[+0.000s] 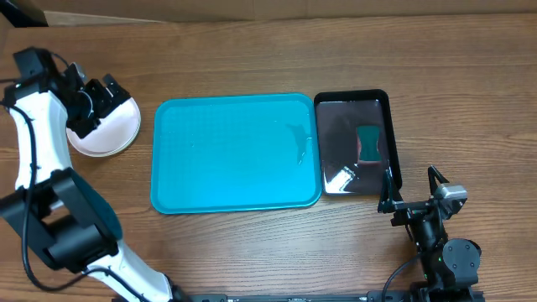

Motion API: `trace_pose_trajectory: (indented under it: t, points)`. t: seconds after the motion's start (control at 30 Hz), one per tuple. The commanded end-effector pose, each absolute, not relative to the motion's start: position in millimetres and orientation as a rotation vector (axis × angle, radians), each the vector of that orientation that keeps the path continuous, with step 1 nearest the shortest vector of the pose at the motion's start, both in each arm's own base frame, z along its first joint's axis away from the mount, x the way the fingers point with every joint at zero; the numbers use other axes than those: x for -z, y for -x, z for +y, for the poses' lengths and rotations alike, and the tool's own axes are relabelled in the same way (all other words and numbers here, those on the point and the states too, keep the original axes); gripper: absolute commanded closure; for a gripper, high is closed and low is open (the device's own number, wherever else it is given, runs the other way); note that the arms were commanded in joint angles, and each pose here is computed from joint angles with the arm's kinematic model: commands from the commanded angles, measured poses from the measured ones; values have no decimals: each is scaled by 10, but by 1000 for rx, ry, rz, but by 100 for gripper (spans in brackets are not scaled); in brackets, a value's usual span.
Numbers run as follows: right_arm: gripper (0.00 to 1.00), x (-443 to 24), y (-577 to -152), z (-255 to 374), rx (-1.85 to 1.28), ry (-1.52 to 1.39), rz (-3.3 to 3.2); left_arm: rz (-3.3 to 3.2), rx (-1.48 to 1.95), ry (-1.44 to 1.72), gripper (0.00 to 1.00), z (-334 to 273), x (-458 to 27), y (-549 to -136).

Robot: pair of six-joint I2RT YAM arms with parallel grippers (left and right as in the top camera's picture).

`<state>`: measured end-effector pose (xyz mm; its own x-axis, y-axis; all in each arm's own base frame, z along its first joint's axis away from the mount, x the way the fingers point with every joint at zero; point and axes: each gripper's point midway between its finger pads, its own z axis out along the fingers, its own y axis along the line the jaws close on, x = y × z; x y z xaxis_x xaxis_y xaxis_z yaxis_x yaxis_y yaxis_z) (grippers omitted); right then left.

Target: Clean dirty plates on tray and stack at the side

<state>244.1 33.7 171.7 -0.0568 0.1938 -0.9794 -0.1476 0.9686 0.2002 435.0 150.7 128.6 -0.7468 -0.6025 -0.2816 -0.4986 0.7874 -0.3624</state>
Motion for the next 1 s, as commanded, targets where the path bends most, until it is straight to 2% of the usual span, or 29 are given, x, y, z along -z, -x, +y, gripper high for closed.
trace_pose_trajectory:
  t: [0.0,0.2,0.33,0.57,0.7,0.97]
  points:
    - [0,-1702,-2445,310,-265,-44,1598,2417,164,655,0,1330,-2339,-4267]
    - [0,-1702,-2445,310,-265,-44,1598,2187,156,448,0,778,-3469,-3895]
    - [0,-1702,-2445,310,-265,-44,1598,2023,173,334,0,452,-4120,-3450]
    - [0,-1702,-2445,310,-265,-44,1598,1824,226,178,0,8,-4750,-2694]
    - [0,-1702,-2445,310,-265,-44,1598,1853,223,173,0,-40,-4554,-2323]
    - [0,-1702,-2445,310,-265,-43,1598,1983,184,231,0,-4,-3591,-1934]
